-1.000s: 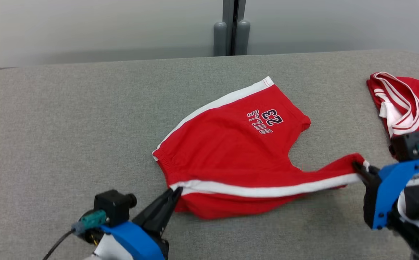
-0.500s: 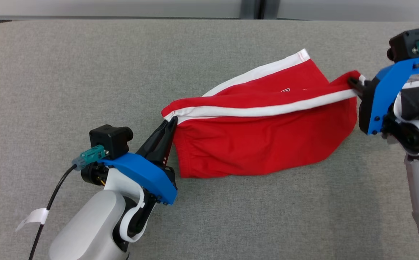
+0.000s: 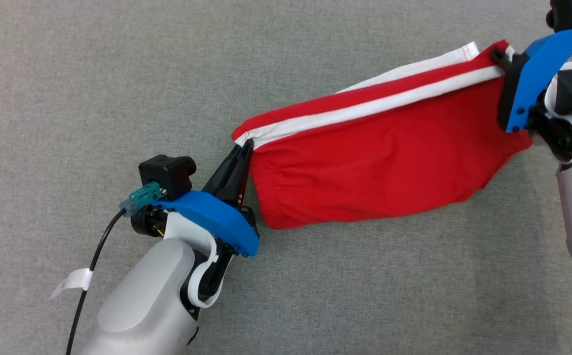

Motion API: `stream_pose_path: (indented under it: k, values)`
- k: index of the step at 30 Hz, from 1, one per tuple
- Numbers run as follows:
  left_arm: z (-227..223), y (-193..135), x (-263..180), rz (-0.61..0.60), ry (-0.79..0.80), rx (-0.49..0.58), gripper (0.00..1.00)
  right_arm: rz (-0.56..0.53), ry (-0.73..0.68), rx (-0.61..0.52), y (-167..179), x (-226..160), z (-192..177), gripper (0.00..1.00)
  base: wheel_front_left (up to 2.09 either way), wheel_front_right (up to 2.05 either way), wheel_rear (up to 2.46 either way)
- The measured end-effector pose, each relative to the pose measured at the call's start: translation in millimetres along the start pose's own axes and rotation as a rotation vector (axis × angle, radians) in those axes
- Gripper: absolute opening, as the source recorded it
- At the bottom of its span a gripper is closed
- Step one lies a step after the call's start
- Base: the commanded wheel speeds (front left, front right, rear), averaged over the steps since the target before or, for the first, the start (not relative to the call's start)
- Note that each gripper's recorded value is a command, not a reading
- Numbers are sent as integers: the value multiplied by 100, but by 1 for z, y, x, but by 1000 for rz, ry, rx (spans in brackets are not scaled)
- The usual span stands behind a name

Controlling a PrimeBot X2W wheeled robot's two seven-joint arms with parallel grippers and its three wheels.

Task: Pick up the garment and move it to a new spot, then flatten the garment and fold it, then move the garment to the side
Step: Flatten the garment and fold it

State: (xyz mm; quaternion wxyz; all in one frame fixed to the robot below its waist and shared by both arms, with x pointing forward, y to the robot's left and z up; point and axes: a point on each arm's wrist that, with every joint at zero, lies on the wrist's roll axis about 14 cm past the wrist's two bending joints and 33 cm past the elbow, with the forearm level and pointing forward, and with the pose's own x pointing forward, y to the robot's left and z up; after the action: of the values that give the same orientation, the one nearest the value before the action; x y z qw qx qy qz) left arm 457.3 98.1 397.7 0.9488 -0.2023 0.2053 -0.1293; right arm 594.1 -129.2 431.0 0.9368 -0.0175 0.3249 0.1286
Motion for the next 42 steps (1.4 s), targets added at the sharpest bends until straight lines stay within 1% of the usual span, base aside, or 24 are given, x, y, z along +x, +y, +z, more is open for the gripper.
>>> stream_pose_path:
  k: [3,4,5,6,7,8,9,10,18,22,26,28,30,32,37,42]
  values:
    - [-2,1,4,9,0,-5,0,0,-32,-9,1,8,6,0,0,0,0]
    - [-2,1,5,10,-3,-9,0,2,-33,-10,2,11,6,8,0,0,0]
    - [-2,1,6,8,-3,-10,0,4,-25,-11,3,14,3,57,0,0,0]
    - [-2,1,6,9,-4,-10,0,8,-21,-13,5,16,0,100,0,0,0]
    - [-3,2,7,11,-3,-12,0,11,-24,-8,6,17,-1,100,0,0,0]
    - [-5,1,7,10,1,-18,31,16,-29,-5,8,19,-2,100,0,0,0]
    - [-5,1,7,8,2,-20,96,21,-42,-6,10,19,1,100,0,0,0]
    - [-5,0,8,7,2,-21,100,26,-58,-11,12,20,4,100,0,0,0]
    - [7,5,-3,30,-52,-22,100,83,-161,2,30,10,23,100,0,0,0]
    - [21,16,-19,73,-133,-1,100,94,-216,13,30,-4,33,100,0,0,0]
    - [34,20,-37,89,-202,35,100,73,-237,17,19,-19,24,100,0,0,0]
    - [45,20,-46,88,-241,75,100,52,-251,26,10,-27,18,100,0,0,0]
    - [68,20,-55,95,-323,119,100,34,-265,53,1,-33,12,100,0,0,0]
    - [78,21,-64,113,-371,168,100,14,-275,73,-6,-36,4,100,0,0,0]
    - [73,27,-76,138,-381,239,100,-26,-267,118,-20,-32,-19,100,0,0,0]
    - [63,40,-79,168,-351,290,100,-52,-218,165,-26,-18,-42,100,0,0,0]
